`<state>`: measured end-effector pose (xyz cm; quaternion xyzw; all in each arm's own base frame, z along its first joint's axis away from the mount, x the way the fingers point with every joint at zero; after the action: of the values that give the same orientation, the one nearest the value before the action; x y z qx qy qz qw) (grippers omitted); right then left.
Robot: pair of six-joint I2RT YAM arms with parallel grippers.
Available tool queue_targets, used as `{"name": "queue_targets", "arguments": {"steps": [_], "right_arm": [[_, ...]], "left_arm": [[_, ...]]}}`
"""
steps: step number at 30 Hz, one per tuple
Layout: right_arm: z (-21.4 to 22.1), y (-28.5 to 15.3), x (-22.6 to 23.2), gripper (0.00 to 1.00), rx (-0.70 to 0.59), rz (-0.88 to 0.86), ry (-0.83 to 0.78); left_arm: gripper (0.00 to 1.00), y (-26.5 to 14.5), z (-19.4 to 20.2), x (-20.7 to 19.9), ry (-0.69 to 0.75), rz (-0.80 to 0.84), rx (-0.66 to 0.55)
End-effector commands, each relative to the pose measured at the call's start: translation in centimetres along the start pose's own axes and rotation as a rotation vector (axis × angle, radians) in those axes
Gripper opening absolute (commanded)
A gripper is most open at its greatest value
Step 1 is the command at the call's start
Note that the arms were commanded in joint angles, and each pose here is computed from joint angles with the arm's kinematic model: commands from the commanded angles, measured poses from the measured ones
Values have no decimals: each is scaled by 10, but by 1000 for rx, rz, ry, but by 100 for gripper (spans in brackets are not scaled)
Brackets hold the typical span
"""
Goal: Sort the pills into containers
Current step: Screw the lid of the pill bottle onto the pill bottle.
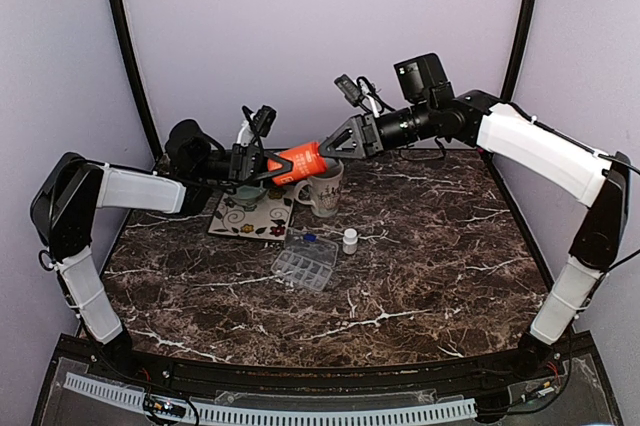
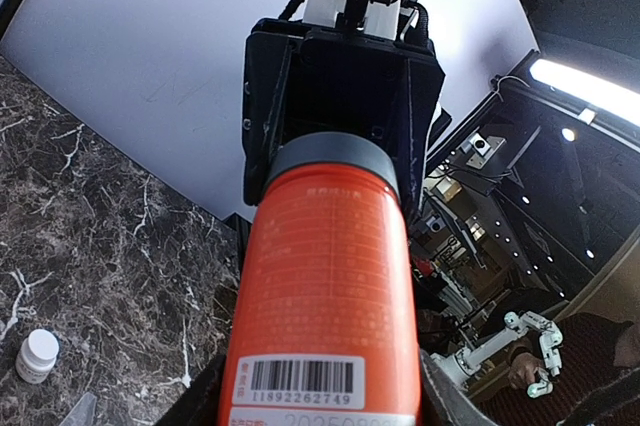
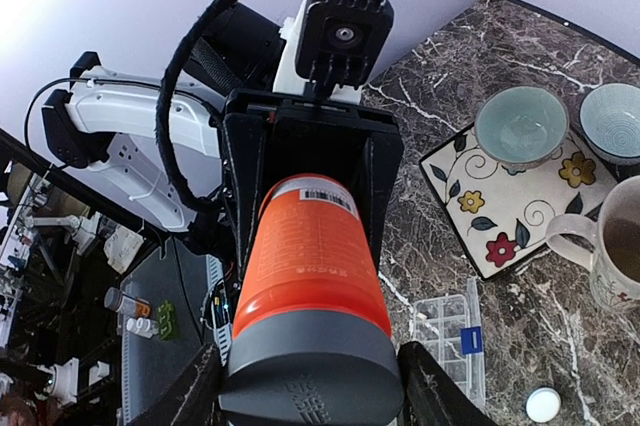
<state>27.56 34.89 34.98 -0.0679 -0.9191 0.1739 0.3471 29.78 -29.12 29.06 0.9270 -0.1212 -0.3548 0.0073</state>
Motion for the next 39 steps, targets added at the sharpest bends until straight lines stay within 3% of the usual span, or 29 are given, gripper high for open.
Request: {"name": "queue_targets", "arguments": {"steps": [1, 12, 39], "right_arm": [[-8, 10, 4, 17, -12, -9, 47], [-8, 23, -8, 10, -22, -2, 236], [-11, 37, -15, 10, -91, -119, 472]], "left_arm": [[4, 5, -24, -21, 174, -8, -36], [4, 6, -42, -37, 351, -106, -86], [4, 2, -60, -67, 498, -151, -255]]}}
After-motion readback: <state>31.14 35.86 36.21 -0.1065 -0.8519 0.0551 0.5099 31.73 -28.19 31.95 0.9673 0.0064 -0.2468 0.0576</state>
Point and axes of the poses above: each gripper's point midway between its finger pads, its own y axis out along the fingers, its own x axis along the line the jaws close on, z = x × y, the point moved 5 cm from there along -y, back along the fingers, and after that the axes turned 4 degrees about y, right-handed, at the moved point
